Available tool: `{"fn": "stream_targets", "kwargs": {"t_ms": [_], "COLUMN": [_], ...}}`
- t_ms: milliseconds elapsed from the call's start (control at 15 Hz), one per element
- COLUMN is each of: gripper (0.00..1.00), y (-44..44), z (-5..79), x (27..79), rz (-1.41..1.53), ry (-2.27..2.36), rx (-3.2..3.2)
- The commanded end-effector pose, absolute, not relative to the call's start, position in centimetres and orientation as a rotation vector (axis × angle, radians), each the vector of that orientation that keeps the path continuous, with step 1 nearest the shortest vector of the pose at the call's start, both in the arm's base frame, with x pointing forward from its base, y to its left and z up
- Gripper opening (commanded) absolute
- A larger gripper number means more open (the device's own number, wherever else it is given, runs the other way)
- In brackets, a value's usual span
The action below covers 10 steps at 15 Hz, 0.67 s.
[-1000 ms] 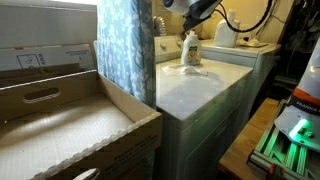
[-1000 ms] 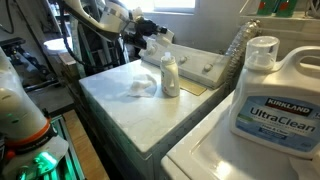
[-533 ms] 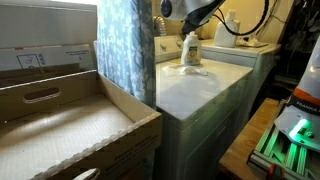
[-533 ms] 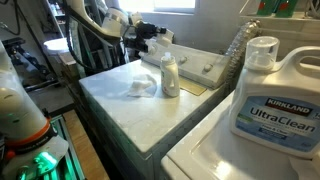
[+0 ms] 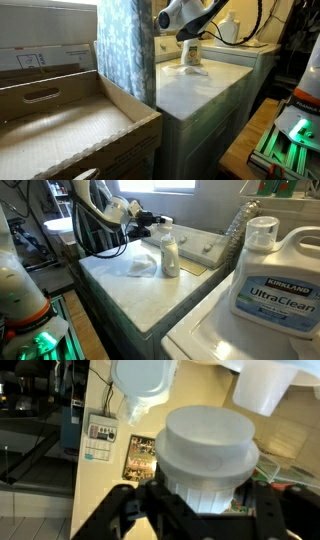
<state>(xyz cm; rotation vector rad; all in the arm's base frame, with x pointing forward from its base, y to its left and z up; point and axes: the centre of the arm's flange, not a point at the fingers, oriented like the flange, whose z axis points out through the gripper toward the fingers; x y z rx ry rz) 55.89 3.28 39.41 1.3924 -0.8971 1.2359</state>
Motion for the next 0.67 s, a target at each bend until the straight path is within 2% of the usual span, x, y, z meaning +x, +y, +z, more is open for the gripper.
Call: {"fn": "stream_targets", "kwargs": {"t_ms": [0, 600], "gripper": [0.38, 0.38], "y": [3.2, 2.9], "z": [38.1, 35.7], "x": [55.3, 55.7], "rz": [1.327, 1.407], "ry": [-0.881, -0.863], "rx": [1.297, 1.211]}}
